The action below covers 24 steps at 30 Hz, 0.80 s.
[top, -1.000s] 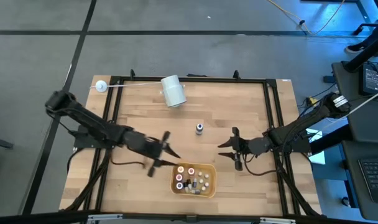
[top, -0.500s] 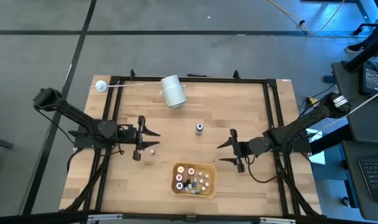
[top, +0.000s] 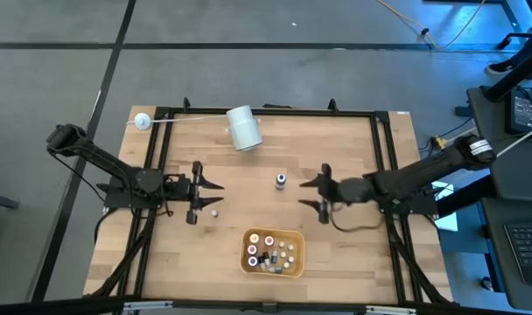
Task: Pick & Place food coloring
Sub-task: Put the big blue food coloring bottle into the yellow bin
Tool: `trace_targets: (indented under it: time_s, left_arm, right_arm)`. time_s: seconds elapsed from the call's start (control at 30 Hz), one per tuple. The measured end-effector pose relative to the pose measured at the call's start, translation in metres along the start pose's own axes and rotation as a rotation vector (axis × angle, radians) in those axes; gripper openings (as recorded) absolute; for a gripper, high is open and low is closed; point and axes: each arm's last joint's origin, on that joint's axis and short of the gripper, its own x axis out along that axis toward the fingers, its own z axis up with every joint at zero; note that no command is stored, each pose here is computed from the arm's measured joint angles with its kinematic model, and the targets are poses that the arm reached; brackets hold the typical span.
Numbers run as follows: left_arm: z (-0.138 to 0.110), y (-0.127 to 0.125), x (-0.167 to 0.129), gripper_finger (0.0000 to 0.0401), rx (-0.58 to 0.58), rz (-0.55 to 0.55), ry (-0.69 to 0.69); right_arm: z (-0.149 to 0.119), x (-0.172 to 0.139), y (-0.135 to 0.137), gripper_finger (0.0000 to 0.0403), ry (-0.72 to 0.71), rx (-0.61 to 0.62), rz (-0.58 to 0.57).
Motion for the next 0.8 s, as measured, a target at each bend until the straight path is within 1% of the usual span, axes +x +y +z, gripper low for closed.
trace_targets:
  time_s: [0.1,0.17,0.23,0.4,0.53,0.57,0.63,0.67,0.8]
  left_arm:
    - [0.000,0.002,0.000,0.0134,-0.073,0.067,0.002]
    - [-0.001,0.004,0.000,0.0132,-0.068,0.129,0.008]
    - [-0.001,0.005,0.000,0.0132,-0.035,0.164,0.017]
    - [-0.002,0.004,0.000,0.0135,-0.036,0.157,0.021]
    - [-0.002,0.005,0.000,0.0132,-0.047,0.162,0.018]
    - [0.000,0.005,0.000,0.0131,-0.083,0.187,0.003]
    - [0.002,0.009,-0.001,0.0130,-0.175,0.290,-0.030]
    - [0.002,0.010,-0.002,0.0130,-0.197,0.339,-0.031]
    - [0.002,0.013,-0.003,0.0130,-0.210,0.424,-0.037]
  right_arm:
    - [0.005,0.017,-0.016,0.0234,0.078,0.017,-0.002]
    - [0.010,0.029,-0.026,0.0231,0.114,0.039,0.012]
    - [0.010,0.039,-0.035,0.0228,0.164,0.034,0.000]
    - [0.015,0.056,-0.048,0.0226,0.195,0.007,-0.047]
    - [0.014,0.061,-0.053,0.0226,0.211,0.003,-0.067]
    - [0.015,0.061,-0.054,0.0226,0.210,0.003,-0.069]
    - [0.014,0.061,-0.055,0.0226,0.212,0.005,-0.072]
    - [0.014,0.061,-0.055,0.0226,0.212,0.007,-0.073]
    - [0.014,0.061,-0.055,0.0226,0.221,0.004,-0.074]
